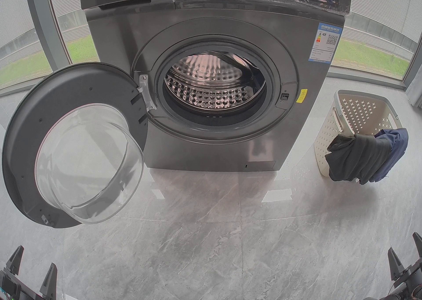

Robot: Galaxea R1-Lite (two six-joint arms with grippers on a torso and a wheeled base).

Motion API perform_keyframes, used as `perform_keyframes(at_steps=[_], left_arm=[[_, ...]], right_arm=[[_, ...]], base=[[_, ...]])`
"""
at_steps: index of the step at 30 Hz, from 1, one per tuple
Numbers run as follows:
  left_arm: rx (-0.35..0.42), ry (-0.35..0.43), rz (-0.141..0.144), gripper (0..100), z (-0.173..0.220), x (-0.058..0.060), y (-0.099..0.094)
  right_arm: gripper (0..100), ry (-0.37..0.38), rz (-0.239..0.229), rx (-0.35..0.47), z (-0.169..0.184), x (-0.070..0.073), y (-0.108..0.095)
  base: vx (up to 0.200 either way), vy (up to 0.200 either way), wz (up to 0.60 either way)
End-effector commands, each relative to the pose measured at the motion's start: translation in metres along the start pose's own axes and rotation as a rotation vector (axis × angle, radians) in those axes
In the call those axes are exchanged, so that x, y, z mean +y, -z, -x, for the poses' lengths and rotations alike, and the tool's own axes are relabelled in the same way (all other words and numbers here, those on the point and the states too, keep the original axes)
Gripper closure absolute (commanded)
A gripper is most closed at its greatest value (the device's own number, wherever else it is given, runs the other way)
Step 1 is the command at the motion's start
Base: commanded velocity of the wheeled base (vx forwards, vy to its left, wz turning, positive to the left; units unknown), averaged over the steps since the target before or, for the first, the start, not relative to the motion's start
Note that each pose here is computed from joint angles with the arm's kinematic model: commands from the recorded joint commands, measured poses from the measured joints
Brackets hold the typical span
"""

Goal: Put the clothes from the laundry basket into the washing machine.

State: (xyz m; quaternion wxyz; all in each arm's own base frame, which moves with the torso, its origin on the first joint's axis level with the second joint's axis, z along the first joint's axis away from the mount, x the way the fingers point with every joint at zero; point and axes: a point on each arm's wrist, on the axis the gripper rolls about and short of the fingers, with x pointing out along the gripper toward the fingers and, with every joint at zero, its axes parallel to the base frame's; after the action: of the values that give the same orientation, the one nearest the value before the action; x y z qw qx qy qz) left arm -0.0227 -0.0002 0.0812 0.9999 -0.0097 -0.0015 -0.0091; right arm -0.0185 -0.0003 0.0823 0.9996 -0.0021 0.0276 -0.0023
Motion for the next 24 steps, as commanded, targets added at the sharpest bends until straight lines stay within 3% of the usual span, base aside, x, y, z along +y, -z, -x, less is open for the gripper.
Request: perform_keyframes(at_steps=[1, 5, 11, 24], left_arm=[[-0.001, 0.0, 0.001, 0, 0.0001, 0.0001, 0.0052], [-0.001, -0.001, 0.001, 0, 0.0001, 0.0001, 0.0052], [-0.002, -0.006, 0.001, 0, 0.0001, 0.0002, 0.0052], [-0.002, -0.007, 0.002, 0, 0.0001, 0.0003, 0.0052]], right_arm=[[0, 0.012, -0.002, -0.038, 0.0029, 0.0002, 0.007], [0, 0.009, -0.001, -0.038, 0.0029, 0.0002, 0.007], [0, 0.02, -0.008, -0.038, 0.0029, 0.0, 0.007], [0, 0.018, -0.008, -0.038, 0.0029, 0.0, 0.007]], base=[[0.2, 0.0, 0.0], [0.2, 0.0, 0.0], [0.0, 0.0, 0.0], [0.0, -0.2, 0.0]])
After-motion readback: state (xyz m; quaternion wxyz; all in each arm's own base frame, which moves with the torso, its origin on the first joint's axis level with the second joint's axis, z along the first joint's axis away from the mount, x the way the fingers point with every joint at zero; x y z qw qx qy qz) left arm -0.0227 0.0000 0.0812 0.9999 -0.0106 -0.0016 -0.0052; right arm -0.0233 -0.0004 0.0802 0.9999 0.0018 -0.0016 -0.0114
